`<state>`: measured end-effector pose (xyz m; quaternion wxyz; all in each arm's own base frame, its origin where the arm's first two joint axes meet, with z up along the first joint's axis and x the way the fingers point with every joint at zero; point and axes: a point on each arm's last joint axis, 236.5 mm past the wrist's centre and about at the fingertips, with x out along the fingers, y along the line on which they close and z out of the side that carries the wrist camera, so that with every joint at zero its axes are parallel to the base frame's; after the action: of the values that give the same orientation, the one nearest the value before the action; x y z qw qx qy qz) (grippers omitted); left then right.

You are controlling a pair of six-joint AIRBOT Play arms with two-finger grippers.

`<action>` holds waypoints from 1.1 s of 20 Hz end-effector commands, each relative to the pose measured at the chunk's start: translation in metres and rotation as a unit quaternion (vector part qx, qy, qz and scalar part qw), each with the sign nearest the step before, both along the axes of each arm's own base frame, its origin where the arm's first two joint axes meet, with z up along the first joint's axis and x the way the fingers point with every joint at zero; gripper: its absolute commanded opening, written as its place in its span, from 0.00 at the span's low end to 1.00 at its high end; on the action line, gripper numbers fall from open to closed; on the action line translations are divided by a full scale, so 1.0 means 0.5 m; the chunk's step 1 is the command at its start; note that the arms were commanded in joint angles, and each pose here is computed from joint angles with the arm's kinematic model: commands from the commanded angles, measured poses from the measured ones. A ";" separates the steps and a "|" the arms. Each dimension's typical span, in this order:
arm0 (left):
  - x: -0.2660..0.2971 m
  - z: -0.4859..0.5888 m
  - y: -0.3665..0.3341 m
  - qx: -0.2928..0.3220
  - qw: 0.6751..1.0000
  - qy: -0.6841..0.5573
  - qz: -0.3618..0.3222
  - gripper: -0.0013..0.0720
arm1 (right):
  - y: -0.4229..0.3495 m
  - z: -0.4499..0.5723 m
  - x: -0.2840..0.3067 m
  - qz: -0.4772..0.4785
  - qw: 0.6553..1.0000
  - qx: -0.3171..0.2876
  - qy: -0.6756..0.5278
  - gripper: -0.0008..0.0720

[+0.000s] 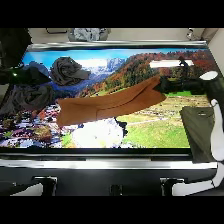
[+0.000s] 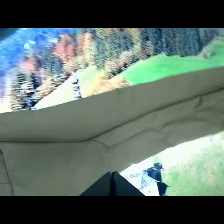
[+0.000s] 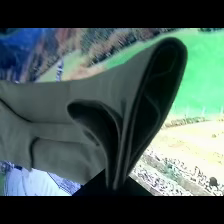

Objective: Fold the shirts.

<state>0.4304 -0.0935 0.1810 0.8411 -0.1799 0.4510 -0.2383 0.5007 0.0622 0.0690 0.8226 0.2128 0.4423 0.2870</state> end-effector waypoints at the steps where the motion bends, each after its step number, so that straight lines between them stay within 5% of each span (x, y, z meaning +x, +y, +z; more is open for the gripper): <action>1: -0.023 -0.004 -0.097 -0.010 0.999 0.010 -0.044 0.05 | 0.000 0.102 -0.016 -0.020 0.999 -0.008 -0.041 0.07; 11: -0.153 -0.129 -0.361 -0.034 0.989 0.073 -0.122 0.05 | 0.038 0.204 -0.112 0.028 0.998 -0.008 -0.053 0.07; 16: -0.191 -0.093 -0.500 -0.004 0.966 -0.098 -0.239 0.05 | 0.043 0.200 -0.129 0.043 0.998 -0.011 -0.044 0.07; 22: -0.037 -0.019 -0.511 -0.062 0.974 -0.199 -0.085 0.06 | 0.043 0.189 -0.143 0.054 0.998 -0.018 -0.031 0.07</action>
<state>0.3761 -0.3519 0.1541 0.8437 -0.1026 0.3339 -0.4077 0.4341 0.0837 0.1667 0.8273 0.1713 0.4227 0.3279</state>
